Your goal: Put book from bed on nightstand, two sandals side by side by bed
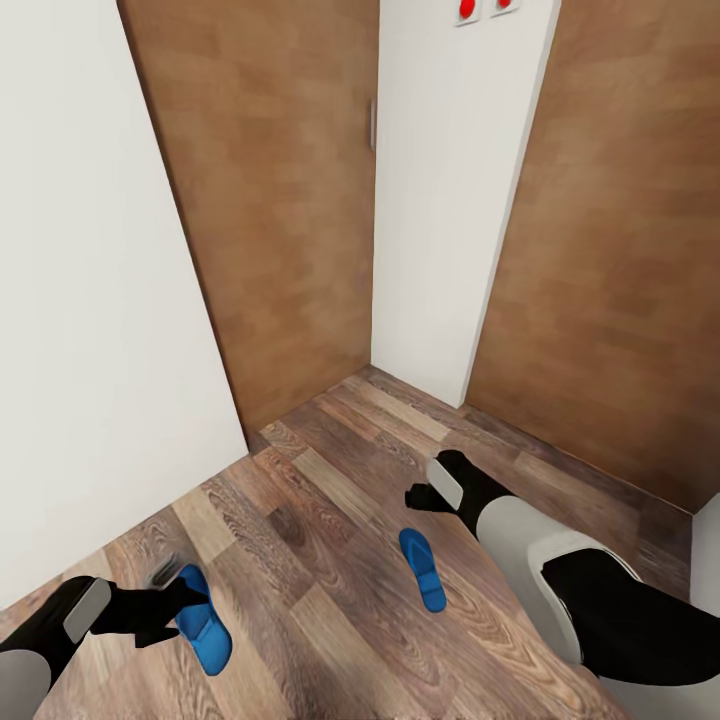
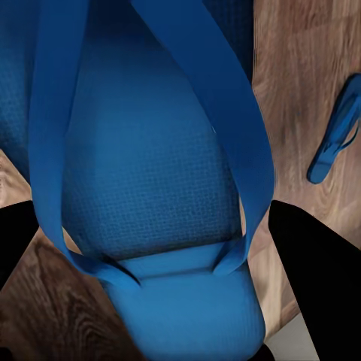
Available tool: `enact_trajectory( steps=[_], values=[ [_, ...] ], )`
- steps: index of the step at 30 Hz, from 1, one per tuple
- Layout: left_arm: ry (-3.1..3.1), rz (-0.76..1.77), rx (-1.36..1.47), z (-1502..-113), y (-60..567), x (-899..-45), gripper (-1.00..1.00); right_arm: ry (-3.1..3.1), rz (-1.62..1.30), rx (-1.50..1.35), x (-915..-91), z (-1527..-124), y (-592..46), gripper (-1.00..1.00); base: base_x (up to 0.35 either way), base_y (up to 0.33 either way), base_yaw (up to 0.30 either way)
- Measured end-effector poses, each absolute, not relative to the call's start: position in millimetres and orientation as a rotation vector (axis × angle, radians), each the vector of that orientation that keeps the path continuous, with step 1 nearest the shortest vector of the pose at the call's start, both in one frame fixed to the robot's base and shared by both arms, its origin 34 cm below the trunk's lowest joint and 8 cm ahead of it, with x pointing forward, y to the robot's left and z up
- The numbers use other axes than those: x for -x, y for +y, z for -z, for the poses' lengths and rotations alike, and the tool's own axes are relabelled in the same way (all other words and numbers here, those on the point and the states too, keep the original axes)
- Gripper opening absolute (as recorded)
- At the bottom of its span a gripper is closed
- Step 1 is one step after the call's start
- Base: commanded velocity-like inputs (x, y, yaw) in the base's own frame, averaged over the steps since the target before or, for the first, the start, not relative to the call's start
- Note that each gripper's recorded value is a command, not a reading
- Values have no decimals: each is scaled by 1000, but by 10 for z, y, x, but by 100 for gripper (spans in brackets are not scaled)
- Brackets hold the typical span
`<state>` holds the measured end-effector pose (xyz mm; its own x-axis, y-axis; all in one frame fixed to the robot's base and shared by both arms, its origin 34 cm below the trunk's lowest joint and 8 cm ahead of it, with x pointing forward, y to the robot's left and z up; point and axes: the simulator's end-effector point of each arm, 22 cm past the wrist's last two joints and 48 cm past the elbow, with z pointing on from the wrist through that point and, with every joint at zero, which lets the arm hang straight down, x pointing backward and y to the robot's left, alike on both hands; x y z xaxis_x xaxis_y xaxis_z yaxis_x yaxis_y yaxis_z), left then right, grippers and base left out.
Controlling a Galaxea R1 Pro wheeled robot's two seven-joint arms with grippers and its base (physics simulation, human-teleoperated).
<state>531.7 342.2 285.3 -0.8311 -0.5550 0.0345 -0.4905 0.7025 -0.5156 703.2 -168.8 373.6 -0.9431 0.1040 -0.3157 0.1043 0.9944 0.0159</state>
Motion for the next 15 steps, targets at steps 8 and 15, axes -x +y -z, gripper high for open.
enact_trajectory(
  steps=[8,15],
  values=[
    [2811,784,879,-2701,3418,-5246,-100,2846,7,-153,-6986,-3519,-1695,100,0,0,0],
    [2836,779,896,-2567,3410,-5177,-100,2874,16,-146,-6942,-3337,-1700,100,0,0,0]
  ],
)
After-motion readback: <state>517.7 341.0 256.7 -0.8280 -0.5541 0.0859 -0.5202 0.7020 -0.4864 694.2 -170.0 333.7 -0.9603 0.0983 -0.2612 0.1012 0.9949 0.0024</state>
